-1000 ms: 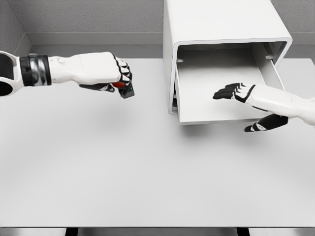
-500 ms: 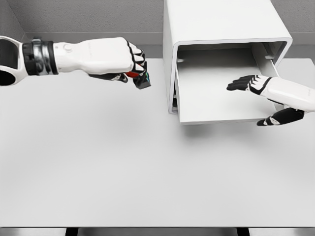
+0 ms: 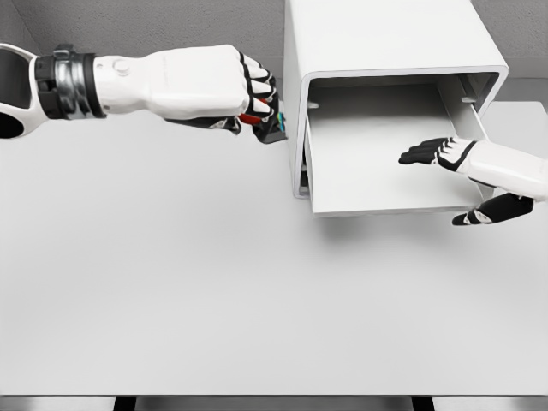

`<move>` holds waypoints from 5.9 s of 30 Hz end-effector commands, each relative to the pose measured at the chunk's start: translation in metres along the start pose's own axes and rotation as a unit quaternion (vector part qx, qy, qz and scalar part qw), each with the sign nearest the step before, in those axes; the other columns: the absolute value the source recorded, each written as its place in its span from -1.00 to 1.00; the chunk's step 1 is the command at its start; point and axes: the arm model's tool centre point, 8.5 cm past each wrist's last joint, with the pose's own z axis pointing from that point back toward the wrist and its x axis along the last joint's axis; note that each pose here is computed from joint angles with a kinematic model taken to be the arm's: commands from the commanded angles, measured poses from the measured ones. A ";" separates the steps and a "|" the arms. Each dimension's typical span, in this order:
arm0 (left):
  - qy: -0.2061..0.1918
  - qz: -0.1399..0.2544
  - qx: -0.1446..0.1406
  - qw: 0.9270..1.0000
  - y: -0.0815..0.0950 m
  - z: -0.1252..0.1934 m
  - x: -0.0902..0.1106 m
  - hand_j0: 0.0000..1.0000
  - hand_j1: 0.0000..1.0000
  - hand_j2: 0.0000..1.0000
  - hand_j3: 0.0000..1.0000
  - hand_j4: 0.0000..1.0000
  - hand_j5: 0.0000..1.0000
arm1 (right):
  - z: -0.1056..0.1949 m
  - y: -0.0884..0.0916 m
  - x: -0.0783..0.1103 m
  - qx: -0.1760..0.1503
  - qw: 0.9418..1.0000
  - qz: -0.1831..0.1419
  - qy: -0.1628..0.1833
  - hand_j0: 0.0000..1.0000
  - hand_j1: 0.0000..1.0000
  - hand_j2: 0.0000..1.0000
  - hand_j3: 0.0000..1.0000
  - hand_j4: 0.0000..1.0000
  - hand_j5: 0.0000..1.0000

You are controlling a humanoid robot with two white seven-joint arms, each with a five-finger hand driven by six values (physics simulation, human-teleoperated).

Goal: Slide open multi-storey tabletop storage cabinets and put open load switch and slide close multi-storey tabletop storage cabinets

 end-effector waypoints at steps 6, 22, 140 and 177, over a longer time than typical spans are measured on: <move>-0.012 -0.001 0.010 1.000 0.006 -0.010 0.003 -0.27 -0.27 -0.27 -0.27 -0.27 -0.27 | 0.000 0.002 0.000 0.001 1.000 -0.006 0.000 1.00 1.00 1.00 1.00 1.00 1.00; -0.048 -0.011 0.026 0.998 0.018 -0.043 0.011 -0.27 -0.27 -0.27 -0.27 -0.27 -0.27 | -0.001 0.006 0.000 0.004 1.000 -0.010 0.000 1.00 1.00 1.00 1.00 1.00 1.00; 0.193 0.099 0.030 0.976 -0.110 0.164 0.024 1.00 1.00 1.00 1.00 1.00 1.00 | -0.001 0.006 -0.016 -0.013 1.000 -0.021 0.015 1.00 1.00 1.00 1.00 1.00 1.00; 0.187 0.122 0.036 0.974 -0.128 0.152 0.026 1.00 1.00 1.00 1.00 1.00 1.00 | -0.020 -0.028 -0.019 -0.038 0.999 -0.006 -0.003 1.00 1.00 1.00 1.00 1.00 1.00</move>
